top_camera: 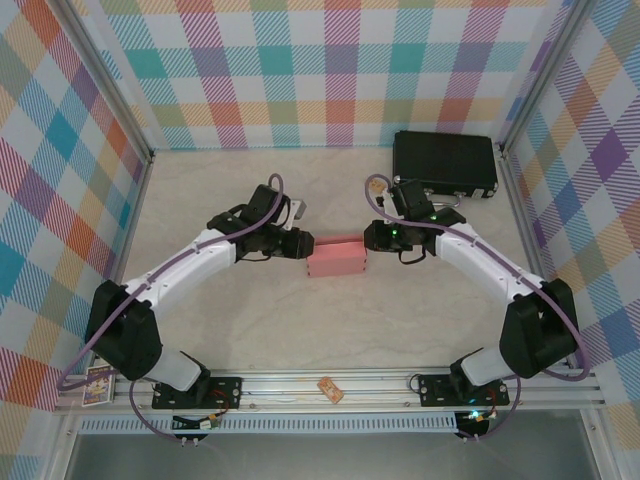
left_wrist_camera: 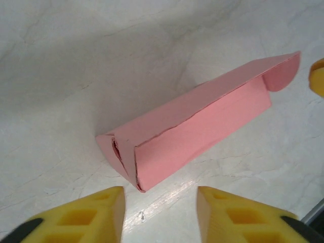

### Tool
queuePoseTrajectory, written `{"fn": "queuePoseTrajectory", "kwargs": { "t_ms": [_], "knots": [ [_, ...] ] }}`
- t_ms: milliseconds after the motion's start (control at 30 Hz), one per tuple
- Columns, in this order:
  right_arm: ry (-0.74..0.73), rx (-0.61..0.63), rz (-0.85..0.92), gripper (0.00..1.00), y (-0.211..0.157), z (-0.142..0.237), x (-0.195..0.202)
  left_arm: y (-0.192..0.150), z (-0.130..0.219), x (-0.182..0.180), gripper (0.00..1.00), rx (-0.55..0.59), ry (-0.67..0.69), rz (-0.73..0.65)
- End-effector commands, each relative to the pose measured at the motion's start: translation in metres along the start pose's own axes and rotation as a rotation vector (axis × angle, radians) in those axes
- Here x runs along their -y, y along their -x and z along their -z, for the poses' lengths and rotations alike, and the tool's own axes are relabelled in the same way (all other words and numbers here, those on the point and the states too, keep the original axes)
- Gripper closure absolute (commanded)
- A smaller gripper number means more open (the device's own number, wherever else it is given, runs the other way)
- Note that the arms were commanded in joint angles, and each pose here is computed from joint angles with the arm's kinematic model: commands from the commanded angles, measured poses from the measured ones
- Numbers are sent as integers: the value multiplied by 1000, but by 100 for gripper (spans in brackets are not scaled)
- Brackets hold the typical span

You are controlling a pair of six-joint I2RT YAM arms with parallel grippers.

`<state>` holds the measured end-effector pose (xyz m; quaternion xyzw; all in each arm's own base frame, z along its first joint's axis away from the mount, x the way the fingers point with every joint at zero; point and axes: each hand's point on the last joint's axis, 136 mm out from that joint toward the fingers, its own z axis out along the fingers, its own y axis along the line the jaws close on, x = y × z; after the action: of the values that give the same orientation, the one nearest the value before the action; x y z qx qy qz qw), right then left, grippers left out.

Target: Fold the paper box

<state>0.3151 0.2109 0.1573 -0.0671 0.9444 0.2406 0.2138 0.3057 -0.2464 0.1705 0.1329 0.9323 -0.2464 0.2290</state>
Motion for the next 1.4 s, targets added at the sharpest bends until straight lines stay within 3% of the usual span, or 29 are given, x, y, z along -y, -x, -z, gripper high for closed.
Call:
{"fn": "queuePoseTrajectory", "kwargs": {
  "t_ms": [0,267,533,1000,1367],
  "knots": [
    [34,53,8,75,13,12,-8,12,14,10,52,63,-17,-23],
    [50,68,-17,61,27,14,-11,30,12,-2,31,115,28,117],
    [31,49,-34,53,33,7,-9,37,3,-7,26,116,56,183],
    [42,-22,-38,53,21,-8,-7,12,-12,-5,28,-29,31,151],
    [52,-41,-42,53,18,-14,-7,9,-21,-3,32,-46,4,179]
  ]
}}
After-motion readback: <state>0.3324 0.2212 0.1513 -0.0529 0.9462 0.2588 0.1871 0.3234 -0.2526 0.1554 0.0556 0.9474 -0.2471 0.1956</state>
